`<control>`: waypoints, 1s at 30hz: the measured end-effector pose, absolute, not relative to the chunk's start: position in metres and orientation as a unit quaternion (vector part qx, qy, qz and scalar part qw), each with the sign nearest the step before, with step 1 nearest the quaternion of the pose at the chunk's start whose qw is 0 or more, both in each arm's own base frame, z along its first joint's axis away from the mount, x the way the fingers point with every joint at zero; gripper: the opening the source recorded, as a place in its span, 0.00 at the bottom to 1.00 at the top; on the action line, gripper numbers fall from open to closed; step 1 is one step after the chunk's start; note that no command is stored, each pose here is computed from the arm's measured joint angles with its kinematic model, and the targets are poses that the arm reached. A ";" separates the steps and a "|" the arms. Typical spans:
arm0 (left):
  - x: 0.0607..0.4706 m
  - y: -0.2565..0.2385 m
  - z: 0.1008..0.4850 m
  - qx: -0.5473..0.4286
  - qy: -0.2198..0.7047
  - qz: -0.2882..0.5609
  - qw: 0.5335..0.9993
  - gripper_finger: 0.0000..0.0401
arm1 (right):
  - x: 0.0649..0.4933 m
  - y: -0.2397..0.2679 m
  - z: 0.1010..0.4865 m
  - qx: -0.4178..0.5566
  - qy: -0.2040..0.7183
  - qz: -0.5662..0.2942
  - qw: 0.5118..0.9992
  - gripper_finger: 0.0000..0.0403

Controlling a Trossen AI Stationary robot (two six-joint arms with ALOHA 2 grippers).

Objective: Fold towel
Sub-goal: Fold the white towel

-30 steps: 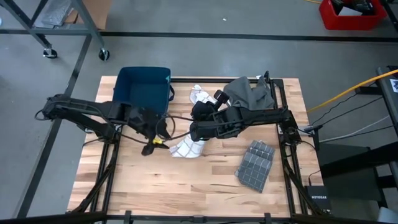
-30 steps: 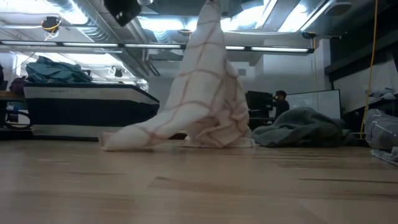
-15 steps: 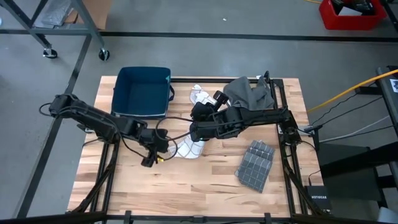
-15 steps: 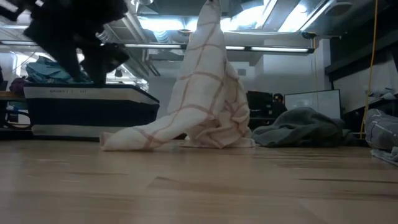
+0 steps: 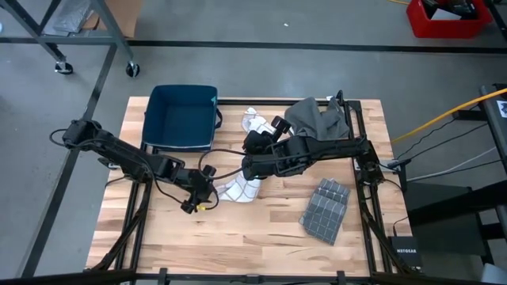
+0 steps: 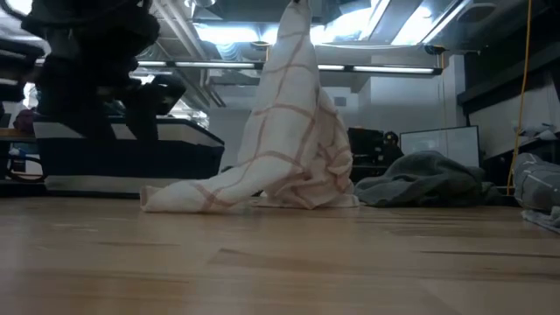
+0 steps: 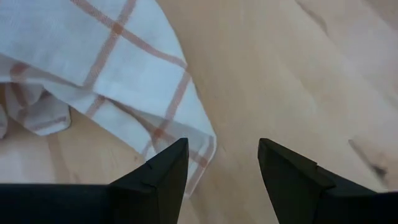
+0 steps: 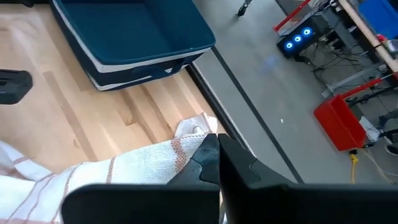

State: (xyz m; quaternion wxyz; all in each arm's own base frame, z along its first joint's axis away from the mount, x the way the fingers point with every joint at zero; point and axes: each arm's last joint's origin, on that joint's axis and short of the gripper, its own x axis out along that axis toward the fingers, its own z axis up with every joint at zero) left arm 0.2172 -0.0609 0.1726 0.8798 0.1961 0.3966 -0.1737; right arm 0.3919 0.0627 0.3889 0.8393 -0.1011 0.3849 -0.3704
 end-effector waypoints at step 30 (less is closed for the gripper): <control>0.250 -0.052 0.115 0.216 0.448 -0.121 0.859 0.46 | 0.400 0.066 0.391 -0.074 0.374 -0.328 0.864 0.00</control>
